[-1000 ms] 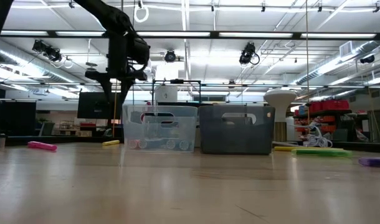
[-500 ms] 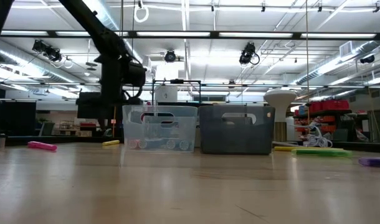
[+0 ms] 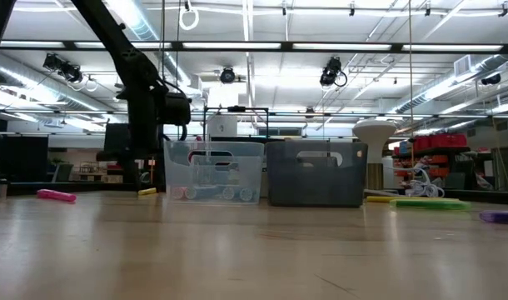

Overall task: Pick & Place Markers
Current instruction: Put the top yellow marker pen into the black bin

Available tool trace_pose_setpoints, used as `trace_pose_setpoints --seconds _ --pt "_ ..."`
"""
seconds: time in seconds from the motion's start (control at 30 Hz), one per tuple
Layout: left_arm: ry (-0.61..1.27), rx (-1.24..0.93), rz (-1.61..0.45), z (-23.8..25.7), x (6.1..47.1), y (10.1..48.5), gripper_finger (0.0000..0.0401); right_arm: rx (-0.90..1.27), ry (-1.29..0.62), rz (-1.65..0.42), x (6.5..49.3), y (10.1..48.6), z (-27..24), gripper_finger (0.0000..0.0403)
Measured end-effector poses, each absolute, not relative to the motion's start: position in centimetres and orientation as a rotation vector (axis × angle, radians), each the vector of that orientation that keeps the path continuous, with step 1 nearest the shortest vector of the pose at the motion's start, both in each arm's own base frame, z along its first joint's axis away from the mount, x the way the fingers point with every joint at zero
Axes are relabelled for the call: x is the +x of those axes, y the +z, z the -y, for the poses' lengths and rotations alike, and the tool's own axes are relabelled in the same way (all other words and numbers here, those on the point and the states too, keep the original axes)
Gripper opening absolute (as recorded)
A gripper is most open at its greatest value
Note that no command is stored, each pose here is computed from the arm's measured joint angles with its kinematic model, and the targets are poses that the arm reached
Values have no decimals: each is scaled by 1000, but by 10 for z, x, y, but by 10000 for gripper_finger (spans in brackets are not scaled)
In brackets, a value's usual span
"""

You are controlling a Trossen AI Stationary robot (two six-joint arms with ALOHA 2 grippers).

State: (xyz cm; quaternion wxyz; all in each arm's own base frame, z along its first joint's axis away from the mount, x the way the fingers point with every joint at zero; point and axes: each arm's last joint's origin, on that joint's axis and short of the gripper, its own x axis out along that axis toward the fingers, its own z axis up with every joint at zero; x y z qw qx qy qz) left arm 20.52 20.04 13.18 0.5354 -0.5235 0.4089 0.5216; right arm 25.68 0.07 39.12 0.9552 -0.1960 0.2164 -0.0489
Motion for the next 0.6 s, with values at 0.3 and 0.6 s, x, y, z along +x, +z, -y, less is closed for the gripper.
trace_pose_setpoints --seconds 0.3,0.6 --pt "1258 -1237 -990 -198 205 131 102 -393 -100 -443 259 390 -1 215" --pt "1228 -1224 -1013 -197 205 130 21 -391 -100 -443 259 390 -1 215"
